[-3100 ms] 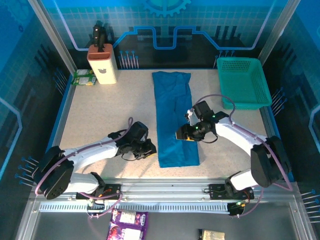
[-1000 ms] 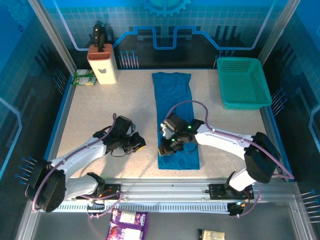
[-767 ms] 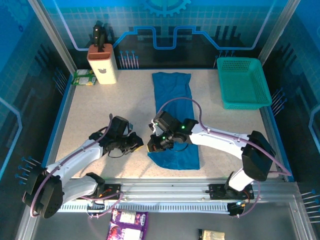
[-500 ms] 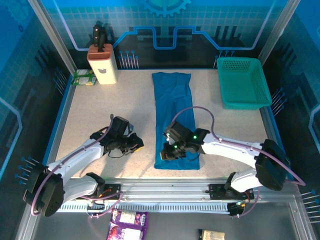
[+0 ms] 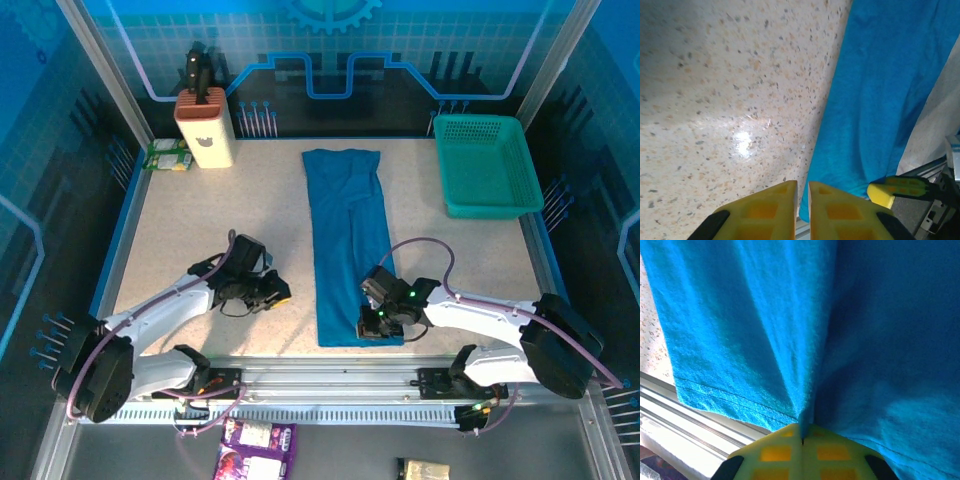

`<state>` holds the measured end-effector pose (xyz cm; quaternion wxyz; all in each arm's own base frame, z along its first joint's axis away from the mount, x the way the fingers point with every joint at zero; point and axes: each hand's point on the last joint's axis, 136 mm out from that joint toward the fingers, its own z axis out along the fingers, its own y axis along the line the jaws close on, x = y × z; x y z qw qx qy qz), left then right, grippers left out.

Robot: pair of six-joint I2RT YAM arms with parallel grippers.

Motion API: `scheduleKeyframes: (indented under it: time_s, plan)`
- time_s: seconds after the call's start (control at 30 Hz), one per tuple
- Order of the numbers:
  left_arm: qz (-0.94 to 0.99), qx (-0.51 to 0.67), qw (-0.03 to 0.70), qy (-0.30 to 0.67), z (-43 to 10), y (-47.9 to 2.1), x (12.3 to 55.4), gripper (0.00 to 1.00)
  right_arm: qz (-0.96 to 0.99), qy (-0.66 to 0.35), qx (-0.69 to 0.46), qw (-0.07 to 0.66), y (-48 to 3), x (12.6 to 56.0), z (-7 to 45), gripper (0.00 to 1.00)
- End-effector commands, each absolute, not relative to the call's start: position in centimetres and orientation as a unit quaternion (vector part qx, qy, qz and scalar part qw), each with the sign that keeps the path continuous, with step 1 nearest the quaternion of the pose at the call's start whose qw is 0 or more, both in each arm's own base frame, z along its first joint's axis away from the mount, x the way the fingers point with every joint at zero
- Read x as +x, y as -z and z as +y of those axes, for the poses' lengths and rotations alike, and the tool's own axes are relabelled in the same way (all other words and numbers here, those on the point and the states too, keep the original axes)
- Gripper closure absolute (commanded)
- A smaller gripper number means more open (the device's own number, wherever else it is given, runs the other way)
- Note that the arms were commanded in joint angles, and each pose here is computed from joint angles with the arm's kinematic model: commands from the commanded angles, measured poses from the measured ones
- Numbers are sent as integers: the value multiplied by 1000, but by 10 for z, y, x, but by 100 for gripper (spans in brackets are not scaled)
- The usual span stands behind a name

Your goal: Fold the inside-out t-shirt

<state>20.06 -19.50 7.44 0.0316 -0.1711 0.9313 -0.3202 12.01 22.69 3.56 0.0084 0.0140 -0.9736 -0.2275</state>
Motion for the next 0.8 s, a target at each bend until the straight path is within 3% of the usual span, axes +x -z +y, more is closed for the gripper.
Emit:
scheduleKeyframes:
  time_s: [0.0,0.17,0.3,0.4,0.47,0.77]
  plan:
    - [930,-153,25,332,-213,-84,201,85,-970,240,16,22,-32,114,228,97]
    - [935,-129,18,330,-235,-83,197,85,-962,268,33,38,-38,105,235,95]
    - [939,-109,13,327,-252,-86,199,85,-977,210,27,32,-37,104,214,88]
    - [940,-87,9,329,-268,-92,196,86,-981,193,34,5,-57,112,206,71]
    - [941,-76,1,329,-280,-92,192,88,-976,216,38,-9,-72,121,212,66]
    - [946,-53,-56,314,-327,-60,158,97,-944,323,22,-59,-93,235,246,73]
